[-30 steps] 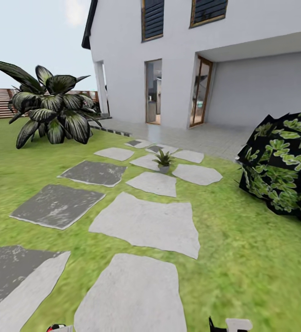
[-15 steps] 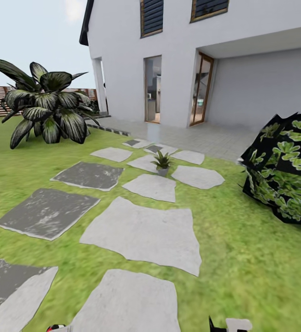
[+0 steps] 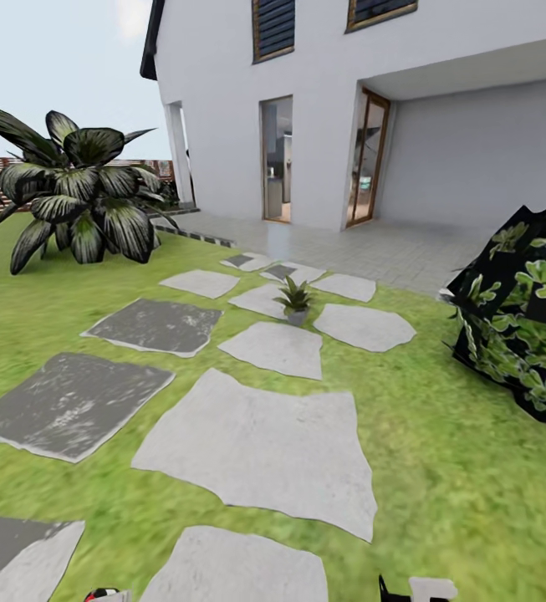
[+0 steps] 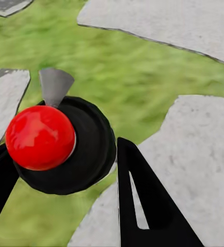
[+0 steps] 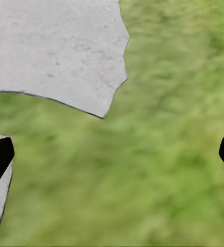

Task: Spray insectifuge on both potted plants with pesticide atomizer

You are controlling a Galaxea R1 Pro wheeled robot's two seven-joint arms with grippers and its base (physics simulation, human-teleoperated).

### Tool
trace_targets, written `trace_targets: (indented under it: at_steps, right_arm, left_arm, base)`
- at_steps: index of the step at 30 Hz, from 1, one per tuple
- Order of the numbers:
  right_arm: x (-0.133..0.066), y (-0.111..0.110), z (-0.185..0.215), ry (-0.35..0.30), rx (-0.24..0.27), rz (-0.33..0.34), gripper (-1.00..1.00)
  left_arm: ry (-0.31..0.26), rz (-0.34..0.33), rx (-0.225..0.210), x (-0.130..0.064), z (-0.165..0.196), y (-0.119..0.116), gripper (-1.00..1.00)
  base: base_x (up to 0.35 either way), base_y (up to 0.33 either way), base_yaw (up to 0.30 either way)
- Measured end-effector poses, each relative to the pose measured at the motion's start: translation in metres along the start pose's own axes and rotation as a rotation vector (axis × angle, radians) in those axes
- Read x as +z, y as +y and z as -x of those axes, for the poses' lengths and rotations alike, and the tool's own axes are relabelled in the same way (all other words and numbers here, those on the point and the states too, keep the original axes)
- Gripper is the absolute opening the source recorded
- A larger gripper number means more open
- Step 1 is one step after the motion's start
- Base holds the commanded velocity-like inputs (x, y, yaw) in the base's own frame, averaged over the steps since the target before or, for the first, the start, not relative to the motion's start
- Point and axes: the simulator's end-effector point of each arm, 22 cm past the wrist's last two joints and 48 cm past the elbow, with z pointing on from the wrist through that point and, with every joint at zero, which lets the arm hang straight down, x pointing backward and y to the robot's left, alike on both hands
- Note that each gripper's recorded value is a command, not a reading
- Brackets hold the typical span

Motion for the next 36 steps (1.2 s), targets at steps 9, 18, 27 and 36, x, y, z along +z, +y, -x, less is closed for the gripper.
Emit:
trace_targets:
  at_steps: [9, 18, 27, 36]
  right_arm:
    - [0.0001, 0.0, 0.0001, 0.0, 0.0, 0.0, 1.0]
    - [0.0, 0.0001, 0.0001, 0.0, -0.001, 0.001, 1.0]
    - [0.0, 0.0001, 0.0022, -0.005, 0.0, 0.001, 1.0]
    - [0.0, 0.0001, 0.0029, -0.006, 0.0, 0.001, 1.0]
  left_arm:
    - [0.0, -0.001, 0.0, -0.0001, -0.0001, -0.0005, -1.0]
    - [0.0, -0.001, -0.001, -0.0001, -0.0001, -0.001, -1.0]
    - [-0.004, -0.001, -0.002, -0.0001, 0.0019, -0.0012, -1.0]
    - [-0.005, -0.002, -0.002, -0.0001, 0.0024, -0.0014, -1.0]
  base:
    - [0.34, 0.0, 0.0]
    - [0.34, 0.0, -0.01]
    - [0.34, 0.0, -0.095]
    - [0.338, -0.038, -0.066]
